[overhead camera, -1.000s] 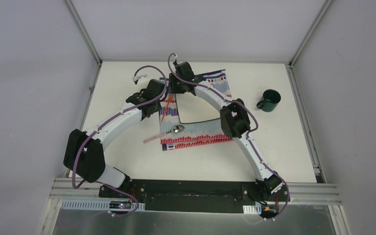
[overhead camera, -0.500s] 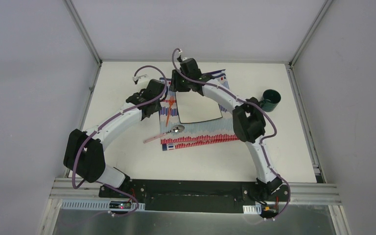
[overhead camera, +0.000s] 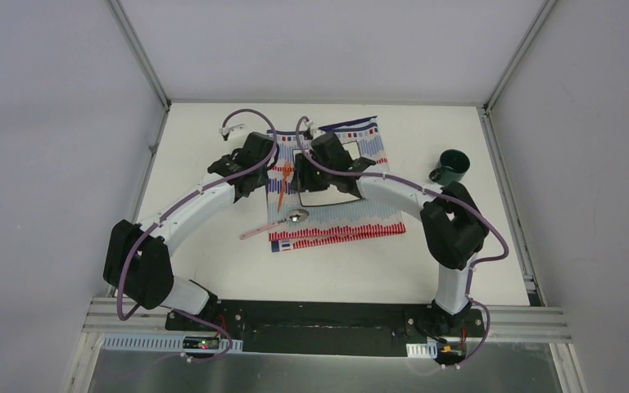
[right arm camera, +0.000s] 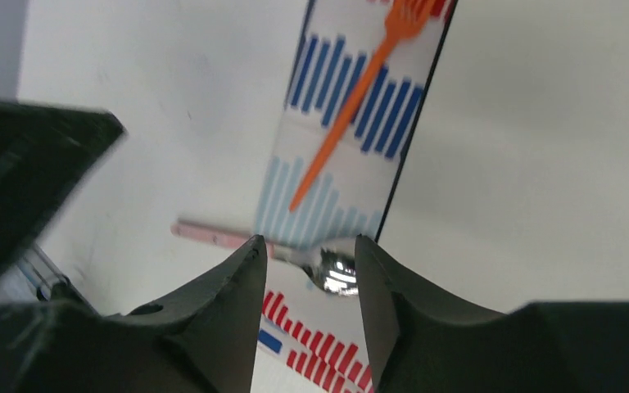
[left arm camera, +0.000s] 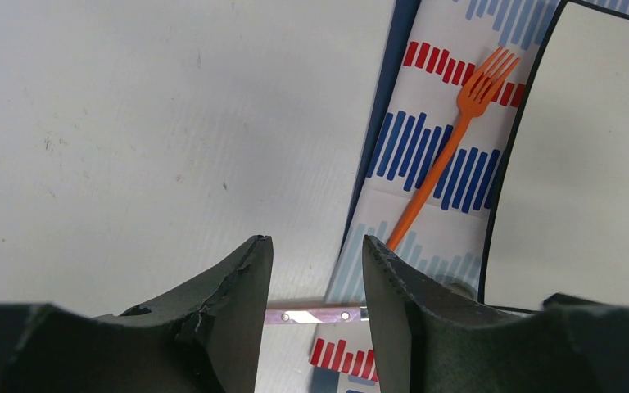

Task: Set the dinner table for one person
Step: Place the fork on the napkin.

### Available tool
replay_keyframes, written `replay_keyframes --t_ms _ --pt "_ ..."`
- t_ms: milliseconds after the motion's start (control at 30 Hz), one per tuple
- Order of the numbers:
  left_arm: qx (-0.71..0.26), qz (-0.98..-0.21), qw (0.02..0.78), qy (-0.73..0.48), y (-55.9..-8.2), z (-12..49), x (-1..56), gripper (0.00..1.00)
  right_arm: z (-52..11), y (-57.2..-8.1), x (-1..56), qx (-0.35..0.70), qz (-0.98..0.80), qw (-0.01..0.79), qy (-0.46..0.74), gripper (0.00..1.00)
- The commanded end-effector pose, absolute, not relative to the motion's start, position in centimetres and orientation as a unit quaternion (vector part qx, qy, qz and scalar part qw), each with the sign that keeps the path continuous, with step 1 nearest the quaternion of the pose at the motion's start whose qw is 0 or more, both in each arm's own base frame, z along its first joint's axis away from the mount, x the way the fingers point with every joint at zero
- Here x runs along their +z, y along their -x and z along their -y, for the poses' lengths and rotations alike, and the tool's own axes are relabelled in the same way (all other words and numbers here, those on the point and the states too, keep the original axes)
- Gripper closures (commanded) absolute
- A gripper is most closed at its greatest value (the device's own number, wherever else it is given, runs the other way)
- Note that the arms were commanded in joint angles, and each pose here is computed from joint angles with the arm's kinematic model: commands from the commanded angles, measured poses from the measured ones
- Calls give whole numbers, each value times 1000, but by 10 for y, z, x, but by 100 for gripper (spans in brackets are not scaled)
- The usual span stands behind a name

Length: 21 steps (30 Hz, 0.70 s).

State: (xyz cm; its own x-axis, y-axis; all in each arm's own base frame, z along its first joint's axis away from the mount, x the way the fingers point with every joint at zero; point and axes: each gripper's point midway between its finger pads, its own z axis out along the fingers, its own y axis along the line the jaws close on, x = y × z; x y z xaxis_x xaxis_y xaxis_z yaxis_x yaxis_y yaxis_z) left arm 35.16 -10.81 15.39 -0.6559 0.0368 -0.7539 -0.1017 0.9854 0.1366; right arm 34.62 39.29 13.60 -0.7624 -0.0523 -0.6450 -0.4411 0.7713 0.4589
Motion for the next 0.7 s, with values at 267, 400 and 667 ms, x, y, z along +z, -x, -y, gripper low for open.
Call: replay_keyframes --t_ms 267,400,667 --pt "73 -901 427 28 -351 109 171 54 -404 -287 117 420 -867 248 106 51" --pt "74 -902 424 27 -351 110 169 54 -403 -278 107 412 -872 244 105 50" --pt "77 -903 421 27 -351 109 166 54 -411 -252 95 423 -872 231 89 50"
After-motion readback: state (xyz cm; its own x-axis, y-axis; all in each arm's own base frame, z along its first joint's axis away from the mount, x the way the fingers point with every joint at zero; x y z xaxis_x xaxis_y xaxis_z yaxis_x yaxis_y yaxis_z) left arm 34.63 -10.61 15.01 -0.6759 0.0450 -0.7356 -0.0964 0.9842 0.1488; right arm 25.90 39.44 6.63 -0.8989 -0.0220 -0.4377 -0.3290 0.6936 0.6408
